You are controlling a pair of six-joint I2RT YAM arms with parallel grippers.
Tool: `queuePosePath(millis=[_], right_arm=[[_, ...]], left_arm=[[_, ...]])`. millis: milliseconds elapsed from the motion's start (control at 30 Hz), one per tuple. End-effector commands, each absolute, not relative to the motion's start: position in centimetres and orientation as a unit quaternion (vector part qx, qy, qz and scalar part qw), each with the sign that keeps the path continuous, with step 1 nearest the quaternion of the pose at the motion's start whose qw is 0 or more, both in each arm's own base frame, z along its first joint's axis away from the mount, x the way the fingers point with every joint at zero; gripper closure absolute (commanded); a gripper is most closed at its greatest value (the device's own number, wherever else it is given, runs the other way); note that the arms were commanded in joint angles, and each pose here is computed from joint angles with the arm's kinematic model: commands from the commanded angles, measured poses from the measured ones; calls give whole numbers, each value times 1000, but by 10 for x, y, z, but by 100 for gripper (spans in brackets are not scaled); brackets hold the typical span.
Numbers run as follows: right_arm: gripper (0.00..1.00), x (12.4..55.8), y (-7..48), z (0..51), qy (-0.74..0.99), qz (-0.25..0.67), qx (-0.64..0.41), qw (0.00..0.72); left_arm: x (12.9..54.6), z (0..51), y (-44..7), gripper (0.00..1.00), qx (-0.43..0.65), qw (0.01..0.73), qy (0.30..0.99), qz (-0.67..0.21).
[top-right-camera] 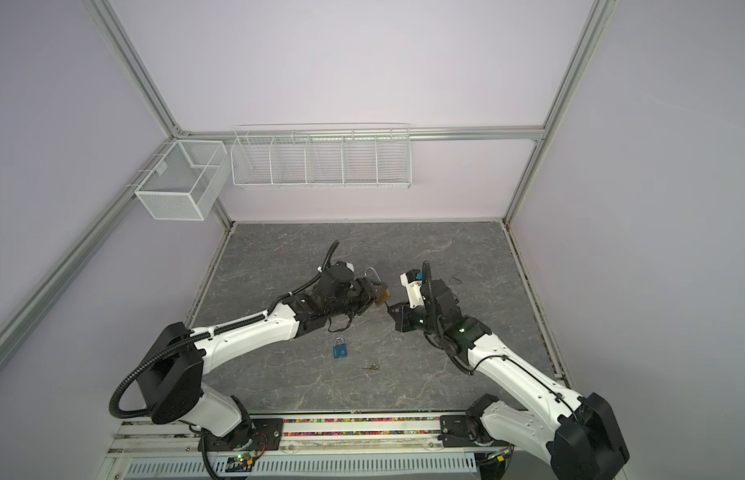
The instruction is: Unlock with the key
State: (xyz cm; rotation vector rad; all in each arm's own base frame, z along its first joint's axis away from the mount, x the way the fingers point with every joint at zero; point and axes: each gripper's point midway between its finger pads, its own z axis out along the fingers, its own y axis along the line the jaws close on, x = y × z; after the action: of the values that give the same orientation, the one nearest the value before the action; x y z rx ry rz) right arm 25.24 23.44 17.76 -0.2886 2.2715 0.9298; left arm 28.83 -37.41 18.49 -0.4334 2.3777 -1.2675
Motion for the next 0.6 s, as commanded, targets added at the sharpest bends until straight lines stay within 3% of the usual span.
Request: queuePosePath(millis=[0,567], right_arm=[[93,257,241,189,859,365,-113,340],[93,265,236,193,866,350,-88,346]], left_arm=[[292,224,-378,98,-146,236,822,-497],[286,221,-385,99,-137,238,823,-497]])
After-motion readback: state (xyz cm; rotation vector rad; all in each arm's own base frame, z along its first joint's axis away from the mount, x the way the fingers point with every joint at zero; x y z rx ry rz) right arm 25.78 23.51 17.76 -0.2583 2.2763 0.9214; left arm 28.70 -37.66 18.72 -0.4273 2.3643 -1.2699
